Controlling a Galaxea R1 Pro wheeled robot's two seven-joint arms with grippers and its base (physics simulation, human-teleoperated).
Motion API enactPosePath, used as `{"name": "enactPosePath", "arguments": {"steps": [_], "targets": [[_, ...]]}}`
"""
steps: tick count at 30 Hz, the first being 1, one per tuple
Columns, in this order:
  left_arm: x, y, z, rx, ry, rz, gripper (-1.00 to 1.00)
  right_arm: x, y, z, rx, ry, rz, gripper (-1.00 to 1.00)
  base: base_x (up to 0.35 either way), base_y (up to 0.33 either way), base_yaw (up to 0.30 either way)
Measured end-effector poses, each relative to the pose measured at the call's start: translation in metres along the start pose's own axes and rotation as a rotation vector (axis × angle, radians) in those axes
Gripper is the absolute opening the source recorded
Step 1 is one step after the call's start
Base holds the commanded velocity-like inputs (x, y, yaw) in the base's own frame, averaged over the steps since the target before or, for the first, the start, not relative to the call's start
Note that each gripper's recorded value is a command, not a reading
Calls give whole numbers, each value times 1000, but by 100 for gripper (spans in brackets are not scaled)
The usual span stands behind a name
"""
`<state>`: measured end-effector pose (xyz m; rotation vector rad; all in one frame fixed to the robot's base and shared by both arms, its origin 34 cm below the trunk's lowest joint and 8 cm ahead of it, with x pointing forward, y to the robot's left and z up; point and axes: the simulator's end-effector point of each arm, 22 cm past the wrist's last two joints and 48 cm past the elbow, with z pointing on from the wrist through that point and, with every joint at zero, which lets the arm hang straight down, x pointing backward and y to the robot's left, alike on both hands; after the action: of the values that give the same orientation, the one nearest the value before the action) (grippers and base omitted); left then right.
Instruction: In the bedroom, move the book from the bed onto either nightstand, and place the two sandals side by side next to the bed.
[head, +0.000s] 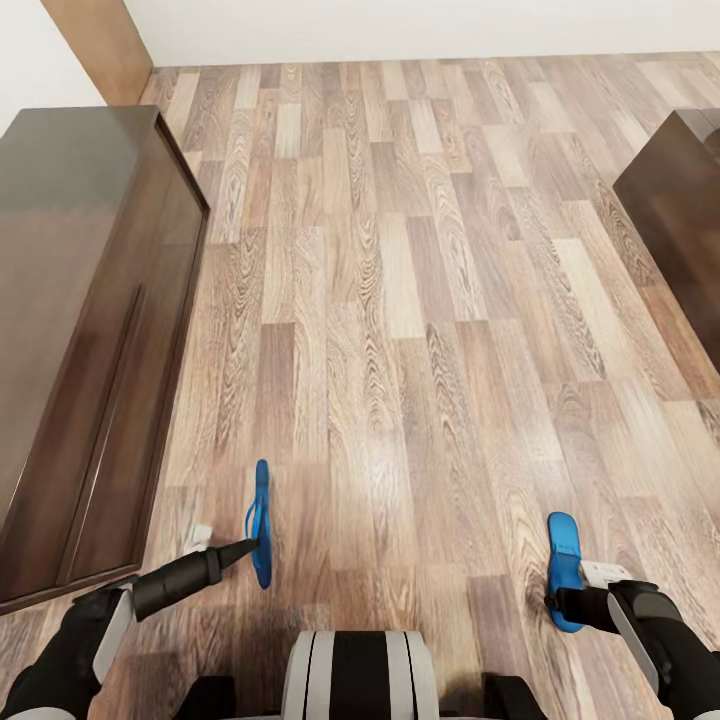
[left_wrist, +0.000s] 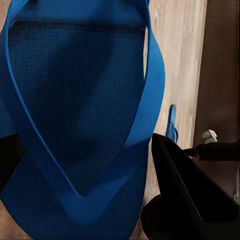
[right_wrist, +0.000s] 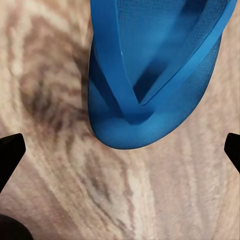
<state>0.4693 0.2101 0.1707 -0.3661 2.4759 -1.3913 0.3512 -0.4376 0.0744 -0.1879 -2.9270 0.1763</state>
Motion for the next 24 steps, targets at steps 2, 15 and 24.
{"name": "enactPosePath", "arguments": {"steps": [2, 15, 24], "targets": [[-1, -1, 0, 6, 0, -1, -100, 0, 0, 0, 0, 1, 0, 100, 0, 0, 0], [-20, -34, 14, 63, 11, -40, -100, -3, 1, -1, -2, -9, -2, 100, 0, 0, 0], [-18, -37, 16, 72, 8, -45, -100, -11, -4, -5, 21, -35, -3, 100, 0, 0, 0]]}}
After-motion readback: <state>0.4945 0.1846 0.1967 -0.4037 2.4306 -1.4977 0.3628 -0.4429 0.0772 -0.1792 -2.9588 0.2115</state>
